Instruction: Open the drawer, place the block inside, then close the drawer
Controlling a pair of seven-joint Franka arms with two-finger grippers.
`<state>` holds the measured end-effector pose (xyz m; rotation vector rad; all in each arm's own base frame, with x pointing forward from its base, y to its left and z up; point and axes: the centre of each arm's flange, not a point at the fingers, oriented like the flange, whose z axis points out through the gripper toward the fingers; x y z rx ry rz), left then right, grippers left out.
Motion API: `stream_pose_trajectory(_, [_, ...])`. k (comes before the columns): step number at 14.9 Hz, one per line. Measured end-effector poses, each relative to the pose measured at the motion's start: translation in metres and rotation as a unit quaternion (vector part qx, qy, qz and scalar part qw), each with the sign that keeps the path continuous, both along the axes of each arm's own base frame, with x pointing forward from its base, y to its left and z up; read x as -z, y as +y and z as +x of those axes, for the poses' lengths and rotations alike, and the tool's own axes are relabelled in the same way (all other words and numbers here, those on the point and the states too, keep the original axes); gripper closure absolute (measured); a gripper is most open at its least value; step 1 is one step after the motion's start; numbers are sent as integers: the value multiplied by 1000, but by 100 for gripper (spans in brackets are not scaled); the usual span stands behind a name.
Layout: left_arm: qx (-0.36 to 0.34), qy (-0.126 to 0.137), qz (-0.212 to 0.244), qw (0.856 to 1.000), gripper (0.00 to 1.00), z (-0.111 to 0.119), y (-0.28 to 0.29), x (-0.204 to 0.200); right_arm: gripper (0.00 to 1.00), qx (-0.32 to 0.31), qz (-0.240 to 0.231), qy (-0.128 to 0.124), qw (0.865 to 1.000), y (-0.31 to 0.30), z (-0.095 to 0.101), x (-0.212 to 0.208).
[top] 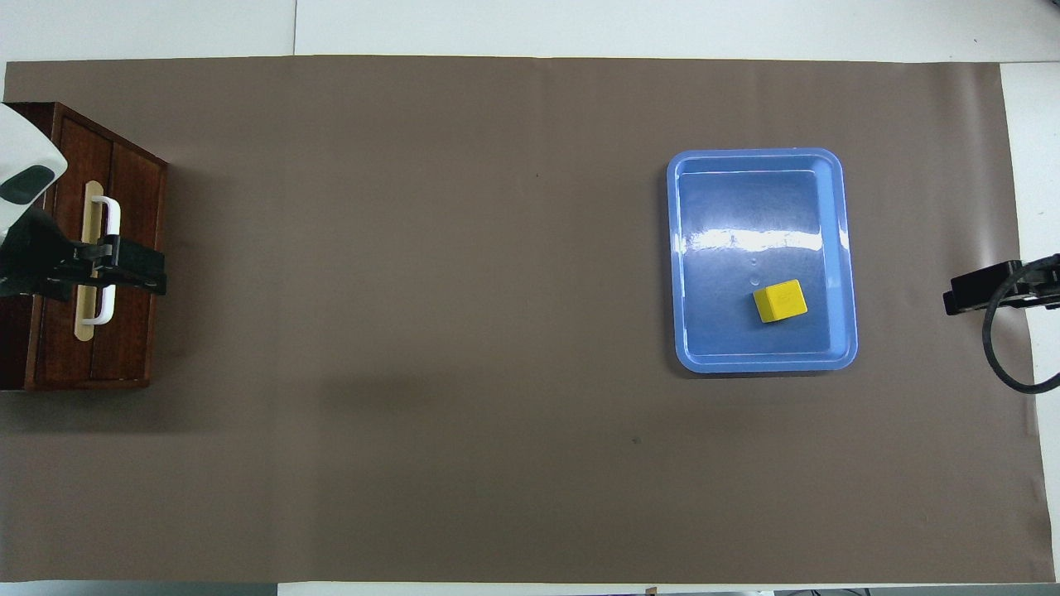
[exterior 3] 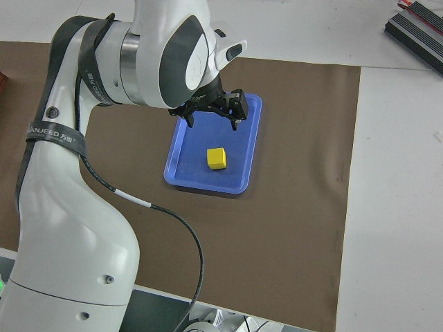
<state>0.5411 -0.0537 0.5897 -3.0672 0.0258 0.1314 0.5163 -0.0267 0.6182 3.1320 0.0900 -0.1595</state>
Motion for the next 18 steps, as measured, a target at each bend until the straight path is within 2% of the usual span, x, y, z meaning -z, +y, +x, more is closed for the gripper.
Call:
stream_pose_trajectory(1, [2,-5,8,1000,0,3,2,6,0,-10,1,-3,1000,1,1,0])
stream_pose_trajectory(3, [7,-15,28,999,0,10,5,20,0,5,-2,-28,1000,0,7,-1])
stream_pose_trajectory(6, [21,-28,63,997,0,19,9,44,0,102,-8,-37,994,0,18,12])
stream_pose_trajectory(8, [30,-29,83,996,0,25,12,60,0,163,-12,-41,986,-1,28,24])
stream_pose_trajectory(10, [29,-35,119,992,0,36,11,81,0,223,-10,-35,974,0,36,37])
stream_pose_trajectory(12, [21,-46,137,989,0,50,4,105,0,305,6,-22,952,5,42,47])
stream_pose_trajectory(15, [37,-65,160,984,0,66,4,132,0,417,18,-8,909,10,50,52])
stream_pose_trajectory(18, [50,-83,172,980,0,71,19,157,0,520,26,5,854,12,63,62])
